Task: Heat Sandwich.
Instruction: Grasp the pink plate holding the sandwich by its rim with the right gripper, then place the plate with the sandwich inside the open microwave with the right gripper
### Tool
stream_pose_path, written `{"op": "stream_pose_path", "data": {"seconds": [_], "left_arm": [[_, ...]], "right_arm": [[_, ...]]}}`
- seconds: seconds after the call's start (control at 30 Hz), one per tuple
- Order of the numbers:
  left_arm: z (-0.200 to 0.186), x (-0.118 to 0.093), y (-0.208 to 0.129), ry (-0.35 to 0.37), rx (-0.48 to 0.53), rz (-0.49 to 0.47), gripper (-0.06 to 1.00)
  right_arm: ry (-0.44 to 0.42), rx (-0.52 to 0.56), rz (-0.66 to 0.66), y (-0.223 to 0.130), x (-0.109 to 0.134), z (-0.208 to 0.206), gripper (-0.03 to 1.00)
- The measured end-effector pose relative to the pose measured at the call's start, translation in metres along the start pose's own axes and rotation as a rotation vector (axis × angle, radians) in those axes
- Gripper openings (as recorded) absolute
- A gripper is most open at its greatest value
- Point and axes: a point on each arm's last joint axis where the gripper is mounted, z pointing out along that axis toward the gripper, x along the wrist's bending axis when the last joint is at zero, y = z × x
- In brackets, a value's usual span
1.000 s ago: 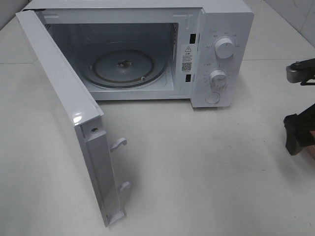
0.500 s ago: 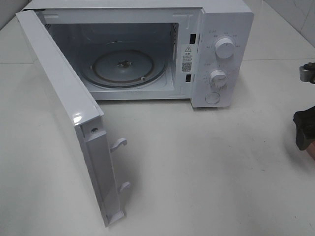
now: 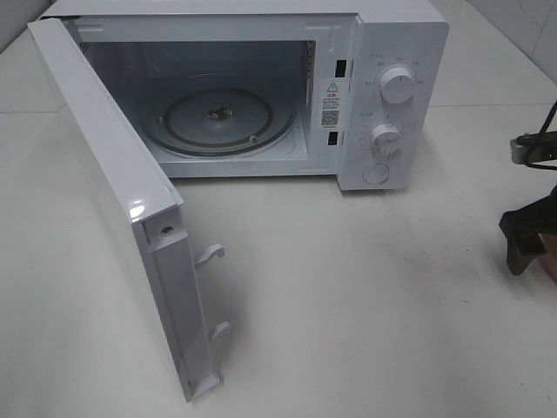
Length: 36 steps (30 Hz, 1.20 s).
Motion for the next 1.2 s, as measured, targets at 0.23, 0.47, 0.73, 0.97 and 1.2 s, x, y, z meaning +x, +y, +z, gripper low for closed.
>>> {"op": "stream_pose_path", "data": {"seconds": [0.23, 0.47, 0.73, 0.97, 1.2], "left_arm": [[0.000, 0.000, 0.000, 0.000, 0.000, 0.000, 0.97], [0.000, 0.000, 0.000, 0.000, 0.000, 0.000, 0.97], [0.000, 0.000, 0.000, 0.000, 0.000, 0.000, 0.97], [0.000, 0.000, 0.000, 0.000, 0.000, 0.000, 0.97], [0.000, 0.000, 0.000, 0.000, 0.000, 0.000, 0.97]], "right_arm": [[0.004, 0.010, -0.007, 0.004, 0.002, 0.018, 0.93], [0.008, 0.027, -0.002, 0.004, 0.003, 0.025, 0.87], [-0.024, 0.027, 0.019, 0.004, 0.000, 0.026, 0.39], [-0.062, 0.017, 0.006, 0.005, -0.004, 0.025, 0.11], [-0.069, 0.014, 0.000, 0.005, -0.003, 0.024, 0.09]]}}
